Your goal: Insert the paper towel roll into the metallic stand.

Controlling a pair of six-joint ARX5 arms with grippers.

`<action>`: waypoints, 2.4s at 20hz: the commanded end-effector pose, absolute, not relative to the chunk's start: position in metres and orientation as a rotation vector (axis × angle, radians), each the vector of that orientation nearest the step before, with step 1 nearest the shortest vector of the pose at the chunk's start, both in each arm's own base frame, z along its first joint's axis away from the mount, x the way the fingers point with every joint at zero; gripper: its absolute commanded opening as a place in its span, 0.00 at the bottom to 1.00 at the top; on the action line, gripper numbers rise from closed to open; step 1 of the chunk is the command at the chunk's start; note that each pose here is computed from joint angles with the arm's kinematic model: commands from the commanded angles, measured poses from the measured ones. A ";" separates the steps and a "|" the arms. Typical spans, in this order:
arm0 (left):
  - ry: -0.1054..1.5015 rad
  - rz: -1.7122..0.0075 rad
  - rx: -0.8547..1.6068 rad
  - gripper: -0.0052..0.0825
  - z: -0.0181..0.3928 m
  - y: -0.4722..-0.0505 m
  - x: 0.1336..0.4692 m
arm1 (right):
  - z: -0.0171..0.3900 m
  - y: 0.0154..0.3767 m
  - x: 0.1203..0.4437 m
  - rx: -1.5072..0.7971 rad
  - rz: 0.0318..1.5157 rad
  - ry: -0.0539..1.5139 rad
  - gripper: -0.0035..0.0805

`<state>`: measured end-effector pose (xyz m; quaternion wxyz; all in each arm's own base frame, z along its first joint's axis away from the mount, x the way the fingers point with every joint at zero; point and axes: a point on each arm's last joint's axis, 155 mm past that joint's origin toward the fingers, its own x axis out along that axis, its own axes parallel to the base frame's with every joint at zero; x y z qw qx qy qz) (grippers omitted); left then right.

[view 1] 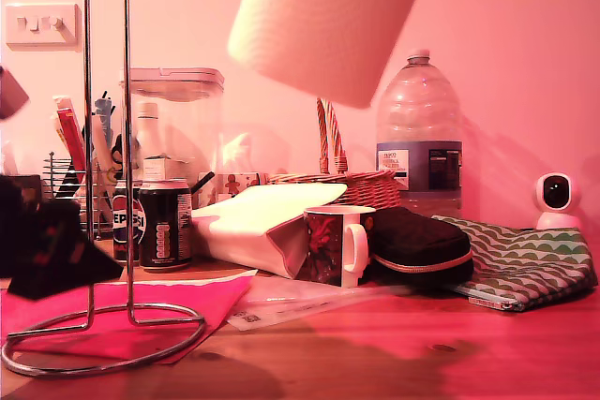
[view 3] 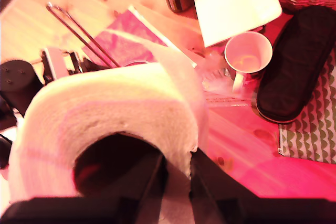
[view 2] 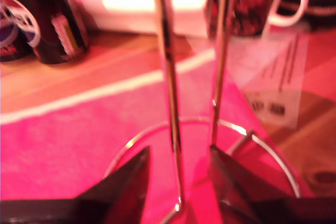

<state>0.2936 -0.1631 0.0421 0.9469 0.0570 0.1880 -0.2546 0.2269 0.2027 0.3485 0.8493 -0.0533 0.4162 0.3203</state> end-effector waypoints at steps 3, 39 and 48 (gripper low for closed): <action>0.380 -0.540 0.125 0.06 0.042 -0.167 0.293 | 0.379 0.204 0.226 -0.076 0.694 0.790 0.03; 0.429 -1.212 0.350 0.03 0.023 -0.269 0.194 | 0.428 0.262 0.214 -0.031 0.907 0.713 0.03; 0.391 -1.221 0.363 0.03 0.036 -0.285 0.201 | 0.406 0.290 0.213 -0.053 0.949 0.792 0.03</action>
